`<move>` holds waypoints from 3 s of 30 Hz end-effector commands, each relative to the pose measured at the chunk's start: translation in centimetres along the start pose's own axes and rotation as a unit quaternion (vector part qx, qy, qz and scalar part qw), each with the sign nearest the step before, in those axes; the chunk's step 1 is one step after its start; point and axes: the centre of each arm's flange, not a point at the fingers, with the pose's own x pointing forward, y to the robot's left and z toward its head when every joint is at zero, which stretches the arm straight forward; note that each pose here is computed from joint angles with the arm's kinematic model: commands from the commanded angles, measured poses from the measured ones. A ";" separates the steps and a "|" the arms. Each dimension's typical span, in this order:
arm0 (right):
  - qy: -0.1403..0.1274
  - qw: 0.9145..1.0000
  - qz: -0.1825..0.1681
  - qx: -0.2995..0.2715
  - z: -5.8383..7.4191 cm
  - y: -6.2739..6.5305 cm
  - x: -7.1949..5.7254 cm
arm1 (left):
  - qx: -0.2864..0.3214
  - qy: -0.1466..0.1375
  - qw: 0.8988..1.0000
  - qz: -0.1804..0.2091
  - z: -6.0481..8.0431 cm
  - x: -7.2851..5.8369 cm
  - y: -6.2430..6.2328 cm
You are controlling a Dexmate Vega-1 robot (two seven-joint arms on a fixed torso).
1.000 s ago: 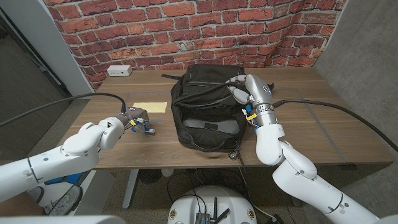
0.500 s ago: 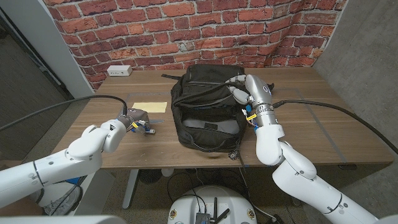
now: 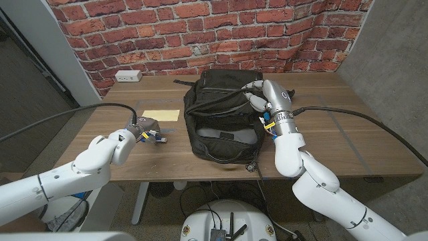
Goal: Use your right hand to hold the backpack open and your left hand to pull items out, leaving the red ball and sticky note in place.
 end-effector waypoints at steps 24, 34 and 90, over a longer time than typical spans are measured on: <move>-0.002 1.000 0.002 -0.004 -0.1 0.0 0.3 | 0.004 -0.001 1.000 0.025 0.2 0.0 0.7; -0.004 1.000 0.001 -0.004 -0.2 0.1 0.2 | -0.007 -0.003 0.999 0.049 0.1 -0.3 1.5; -0.010 0.997 0.058 -0.040 0.4 -1.6 -3.6 | -0.223 -0.019 0.967 0.123 -2.8 2.4 3.8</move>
